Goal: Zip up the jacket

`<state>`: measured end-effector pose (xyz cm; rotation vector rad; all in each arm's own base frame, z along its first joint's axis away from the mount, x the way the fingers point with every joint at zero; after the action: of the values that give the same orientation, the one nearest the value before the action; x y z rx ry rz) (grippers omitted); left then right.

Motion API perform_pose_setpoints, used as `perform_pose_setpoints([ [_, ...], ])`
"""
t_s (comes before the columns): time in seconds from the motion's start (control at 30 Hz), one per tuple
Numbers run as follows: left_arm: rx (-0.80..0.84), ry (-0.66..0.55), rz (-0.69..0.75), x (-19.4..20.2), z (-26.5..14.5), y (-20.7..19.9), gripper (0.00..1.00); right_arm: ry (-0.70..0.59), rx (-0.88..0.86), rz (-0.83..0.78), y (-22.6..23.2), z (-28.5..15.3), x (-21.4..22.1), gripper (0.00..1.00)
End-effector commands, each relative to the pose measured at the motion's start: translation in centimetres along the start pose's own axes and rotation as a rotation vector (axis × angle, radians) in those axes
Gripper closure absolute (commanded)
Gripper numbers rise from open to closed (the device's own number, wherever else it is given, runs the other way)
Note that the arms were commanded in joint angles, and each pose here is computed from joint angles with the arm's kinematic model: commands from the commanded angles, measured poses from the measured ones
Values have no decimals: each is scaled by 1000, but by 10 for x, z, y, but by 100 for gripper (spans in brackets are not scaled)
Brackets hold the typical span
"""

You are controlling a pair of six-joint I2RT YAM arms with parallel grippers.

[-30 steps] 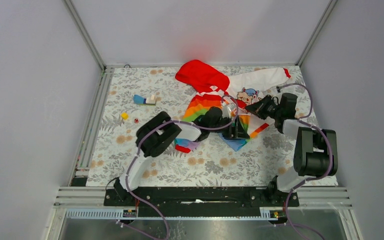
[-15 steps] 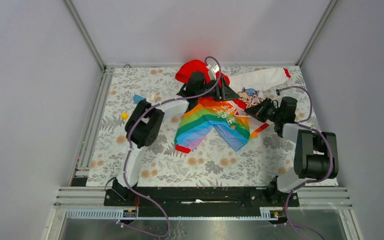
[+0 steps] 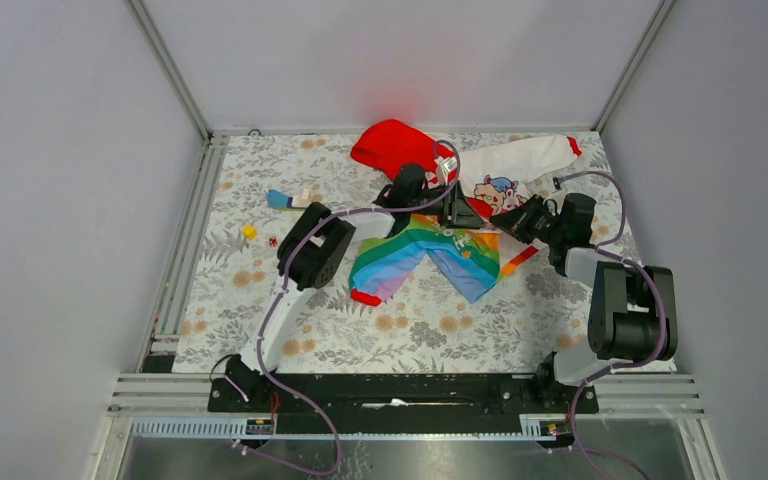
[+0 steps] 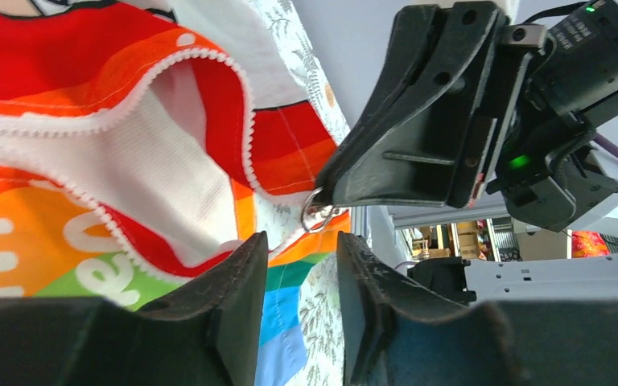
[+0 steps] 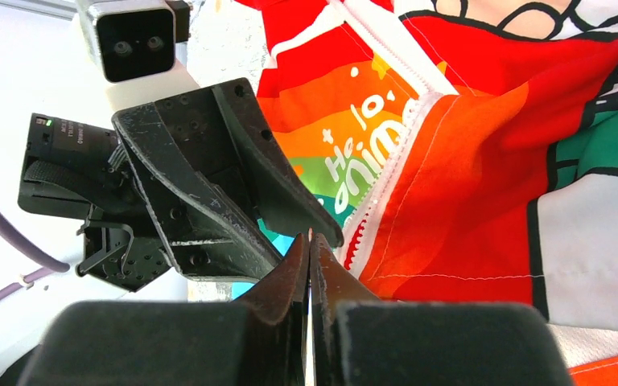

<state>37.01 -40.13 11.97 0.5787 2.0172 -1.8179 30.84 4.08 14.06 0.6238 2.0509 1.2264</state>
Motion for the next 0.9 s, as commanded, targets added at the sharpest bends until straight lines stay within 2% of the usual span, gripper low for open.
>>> perform_pose_setpoints([
  [0.0,102,-21,110,-16,7,-20,65,-6,-53,-60,12,-4,-3,100],
  [0.23,92,-27,94,-19,13,-14,80,-2,-52,-57,11,-5,-2,100],
  [0.53,118,-28,99,-18,18,-17,84,0,-51,-52,10,-4,-2,100],
  [0.87,172,-16,94,-13,23,-23,82,-1,-49,-48,9,-3,-2,100],
])
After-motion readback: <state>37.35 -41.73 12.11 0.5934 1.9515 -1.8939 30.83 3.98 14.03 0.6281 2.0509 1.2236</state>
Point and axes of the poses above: each gripper's point midway between its finger pads, its own z axis out along the fingers, its own y axis along the line the jaws close on, x = y × z, the point moved 9 cm from there along -z, back along the fingers, and after that the axes turned 8 degrees about z, right-handed, at the moved point
